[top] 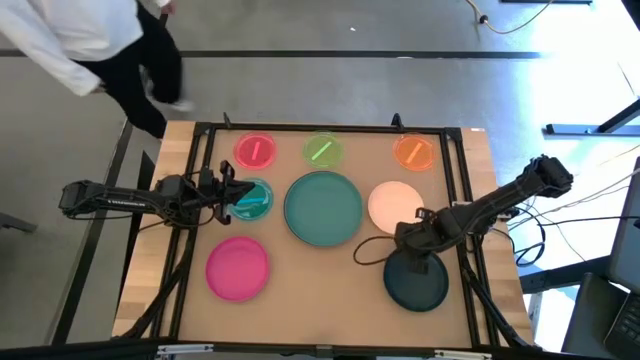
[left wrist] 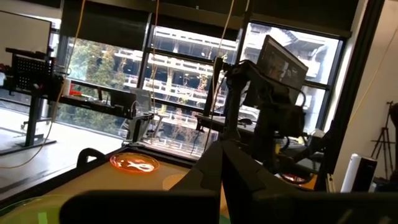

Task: Stack plastic plates
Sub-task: Stack the dark blue plate on top of the green plate

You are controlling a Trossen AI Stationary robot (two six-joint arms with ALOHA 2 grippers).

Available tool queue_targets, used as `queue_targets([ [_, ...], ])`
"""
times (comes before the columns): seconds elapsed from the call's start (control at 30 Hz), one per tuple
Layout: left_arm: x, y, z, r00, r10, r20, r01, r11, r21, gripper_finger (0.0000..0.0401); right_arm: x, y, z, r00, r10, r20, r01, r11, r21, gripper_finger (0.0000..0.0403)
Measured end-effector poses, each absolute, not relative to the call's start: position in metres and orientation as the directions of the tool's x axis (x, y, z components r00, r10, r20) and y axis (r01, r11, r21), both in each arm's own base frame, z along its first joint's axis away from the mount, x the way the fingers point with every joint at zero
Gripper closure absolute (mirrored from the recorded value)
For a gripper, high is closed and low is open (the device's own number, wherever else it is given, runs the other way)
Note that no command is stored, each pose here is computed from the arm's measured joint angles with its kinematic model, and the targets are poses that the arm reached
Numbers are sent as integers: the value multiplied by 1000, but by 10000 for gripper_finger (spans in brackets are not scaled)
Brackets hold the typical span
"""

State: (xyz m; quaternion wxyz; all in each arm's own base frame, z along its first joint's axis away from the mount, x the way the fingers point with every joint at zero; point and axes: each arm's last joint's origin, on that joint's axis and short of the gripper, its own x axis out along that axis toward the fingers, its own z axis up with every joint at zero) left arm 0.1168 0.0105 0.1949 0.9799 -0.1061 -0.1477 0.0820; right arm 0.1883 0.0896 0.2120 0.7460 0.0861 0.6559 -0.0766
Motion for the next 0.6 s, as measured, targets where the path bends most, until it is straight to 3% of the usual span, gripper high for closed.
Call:
queue_targets([
  [0.6, 117, 11, 195, 944, 192, 269, -131, 964, -230, 401, 156, 77, 166, 99, 79, -992, 319, 942, 107, 269],
])
